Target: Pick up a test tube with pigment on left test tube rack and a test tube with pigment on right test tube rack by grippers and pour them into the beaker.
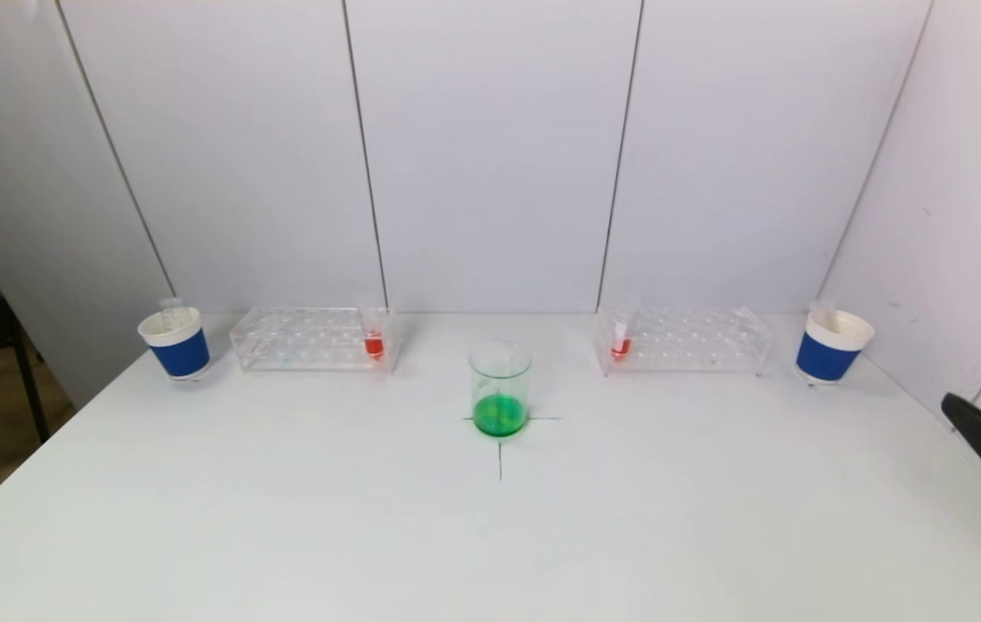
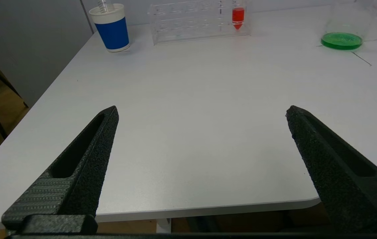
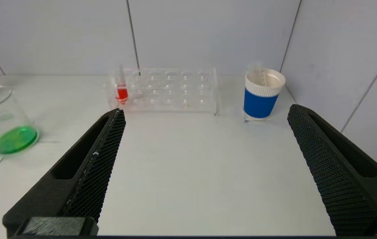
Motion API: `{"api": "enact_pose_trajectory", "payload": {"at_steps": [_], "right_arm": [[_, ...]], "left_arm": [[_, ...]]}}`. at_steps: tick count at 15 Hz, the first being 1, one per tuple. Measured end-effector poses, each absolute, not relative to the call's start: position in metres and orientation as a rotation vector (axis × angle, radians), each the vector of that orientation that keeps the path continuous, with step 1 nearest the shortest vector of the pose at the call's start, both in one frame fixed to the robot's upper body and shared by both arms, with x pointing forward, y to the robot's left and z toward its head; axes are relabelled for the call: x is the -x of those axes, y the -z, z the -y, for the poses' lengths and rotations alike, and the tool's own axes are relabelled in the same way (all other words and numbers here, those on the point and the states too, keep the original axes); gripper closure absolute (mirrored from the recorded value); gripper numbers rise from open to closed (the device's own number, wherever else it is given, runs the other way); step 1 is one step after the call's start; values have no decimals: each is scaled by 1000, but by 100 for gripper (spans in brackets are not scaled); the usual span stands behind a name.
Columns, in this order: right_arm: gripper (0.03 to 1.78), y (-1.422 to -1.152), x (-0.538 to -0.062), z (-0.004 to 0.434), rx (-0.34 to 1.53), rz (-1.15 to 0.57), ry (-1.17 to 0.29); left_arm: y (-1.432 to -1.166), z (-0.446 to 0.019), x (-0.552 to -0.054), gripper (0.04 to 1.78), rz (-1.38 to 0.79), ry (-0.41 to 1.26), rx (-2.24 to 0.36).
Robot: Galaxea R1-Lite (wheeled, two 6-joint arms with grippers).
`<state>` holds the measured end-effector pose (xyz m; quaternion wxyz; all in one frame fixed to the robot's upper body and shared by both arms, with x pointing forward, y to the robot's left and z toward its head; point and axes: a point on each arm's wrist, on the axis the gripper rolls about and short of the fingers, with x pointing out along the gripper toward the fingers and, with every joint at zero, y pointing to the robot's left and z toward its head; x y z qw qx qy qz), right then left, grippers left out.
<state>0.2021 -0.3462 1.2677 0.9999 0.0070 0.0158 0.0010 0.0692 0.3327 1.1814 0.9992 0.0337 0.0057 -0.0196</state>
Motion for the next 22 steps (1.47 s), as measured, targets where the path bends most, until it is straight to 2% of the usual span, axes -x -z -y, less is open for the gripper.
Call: {"api": "enact_pose_trajectory", "payload": {"at_steps": [6, 9, 15, 17, 22], "right_arm": [[4, -1241, -126, 337, -12, -17, -48], [4, -1217, -102, 334, -13, -93, -46], [4, -1199, -94, 335, 43, -156, 27], [4, -1190, -92, 336, 86, -237, 77], [4, -1186, -91, 336, 31, -277, 102]], "left_arm": [[-1181, -333, -69, 6, -11, 39, -67], [-1181, -333, -69, 6, -11, 39, -67], [-1181, -333, -69, 6, -11, 39, -68], [-1181, -333, -69, 6, -11, 38, -68], [-1181, -333, -69, 6, -11, 39, -68]]}}
